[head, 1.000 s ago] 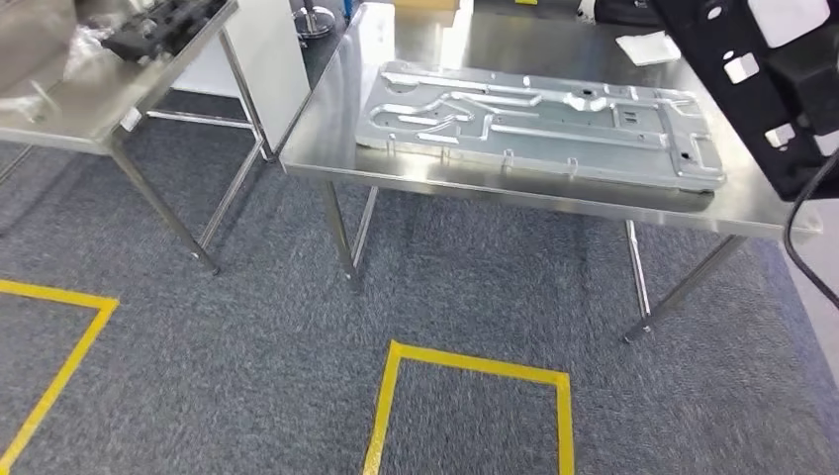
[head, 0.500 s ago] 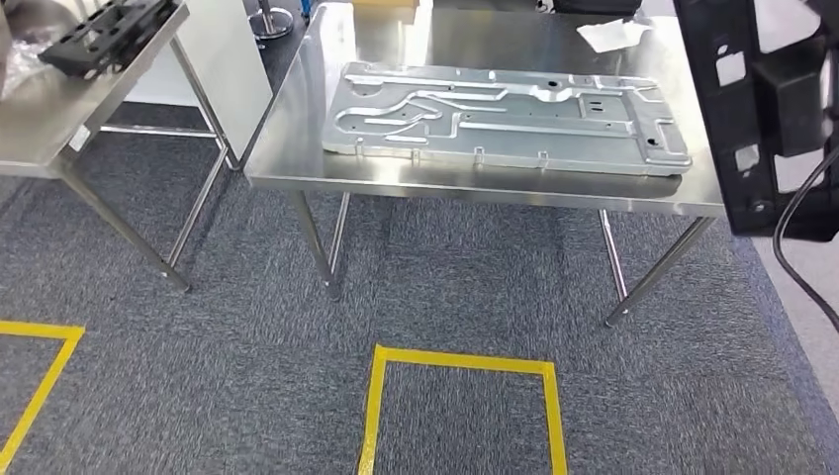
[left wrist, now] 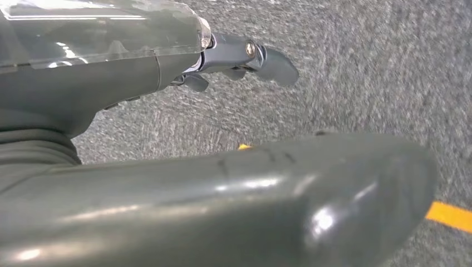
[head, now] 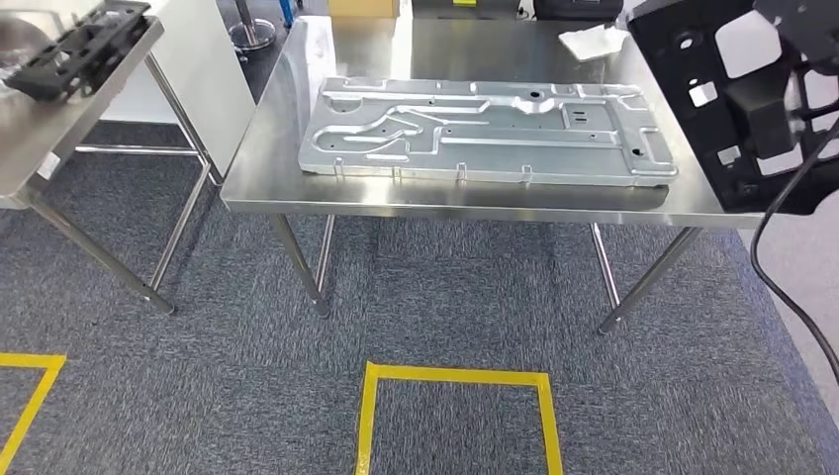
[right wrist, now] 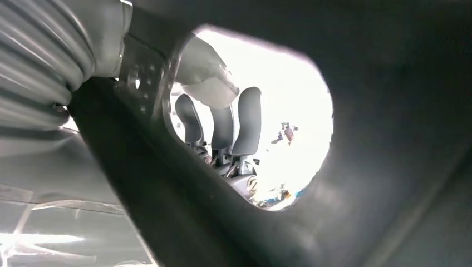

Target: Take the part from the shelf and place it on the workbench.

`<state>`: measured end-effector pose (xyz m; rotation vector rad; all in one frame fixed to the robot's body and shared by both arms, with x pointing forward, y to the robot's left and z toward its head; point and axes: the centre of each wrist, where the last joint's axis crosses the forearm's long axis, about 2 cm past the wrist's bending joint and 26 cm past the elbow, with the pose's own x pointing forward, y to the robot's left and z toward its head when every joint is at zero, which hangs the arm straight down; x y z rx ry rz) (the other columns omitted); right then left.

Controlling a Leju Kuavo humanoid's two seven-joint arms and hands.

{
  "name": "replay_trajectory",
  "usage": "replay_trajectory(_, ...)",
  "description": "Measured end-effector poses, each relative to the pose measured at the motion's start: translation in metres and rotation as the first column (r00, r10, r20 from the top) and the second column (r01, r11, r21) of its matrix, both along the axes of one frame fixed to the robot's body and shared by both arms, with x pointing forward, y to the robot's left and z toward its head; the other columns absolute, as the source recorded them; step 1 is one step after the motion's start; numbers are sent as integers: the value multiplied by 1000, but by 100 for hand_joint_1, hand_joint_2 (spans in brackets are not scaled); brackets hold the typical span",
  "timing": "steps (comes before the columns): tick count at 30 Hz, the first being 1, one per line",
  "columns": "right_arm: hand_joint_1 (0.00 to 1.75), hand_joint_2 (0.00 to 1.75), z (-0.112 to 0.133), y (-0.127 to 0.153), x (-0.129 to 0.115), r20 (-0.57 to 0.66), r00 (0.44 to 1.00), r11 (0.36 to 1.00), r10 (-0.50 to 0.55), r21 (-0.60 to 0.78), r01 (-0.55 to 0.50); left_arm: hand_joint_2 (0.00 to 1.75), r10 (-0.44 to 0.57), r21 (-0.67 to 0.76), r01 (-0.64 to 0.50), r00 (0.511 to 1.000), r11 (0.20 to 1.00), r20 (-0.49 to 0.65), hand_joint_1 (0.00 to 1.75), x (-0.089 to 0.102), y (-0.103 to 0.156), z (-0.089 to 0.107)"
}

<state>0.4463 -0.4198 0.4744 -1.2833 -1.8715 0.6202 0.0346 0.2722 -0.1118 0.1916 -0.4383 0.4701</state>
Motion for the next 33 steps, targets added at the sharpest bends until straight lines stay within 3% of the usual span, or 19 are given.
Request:
replay_trajectory(9, 175, 175, -15, 0, 2, -26, 1000, 1000, -1, 20, 2, 0, 0, -3, 0, 1000, 1000, -3, 0, 1, 0, 0)
replay_trajectory(21, 175, 175, -28, 19, 13, -25, 998, 997, -49, -63, 48, 0, 5, -2, -5, 1000, 1000, -1, 0, 7, 0, 1)
replay_trajectory(27, 175, 175, -50, 27, 16, -62, 998, 998, -31, -61, 27, 0, 5, -6, -5, 1000, 1000, -15, 0, 2, 0, 0)
replay_trajectory(33, 175, 175, -50, 29, 16, -66, 996, 994, -54, -95, 48, 0, 5, -8, -5, 1000, 1000, -13, 0, 4, 0, 0)
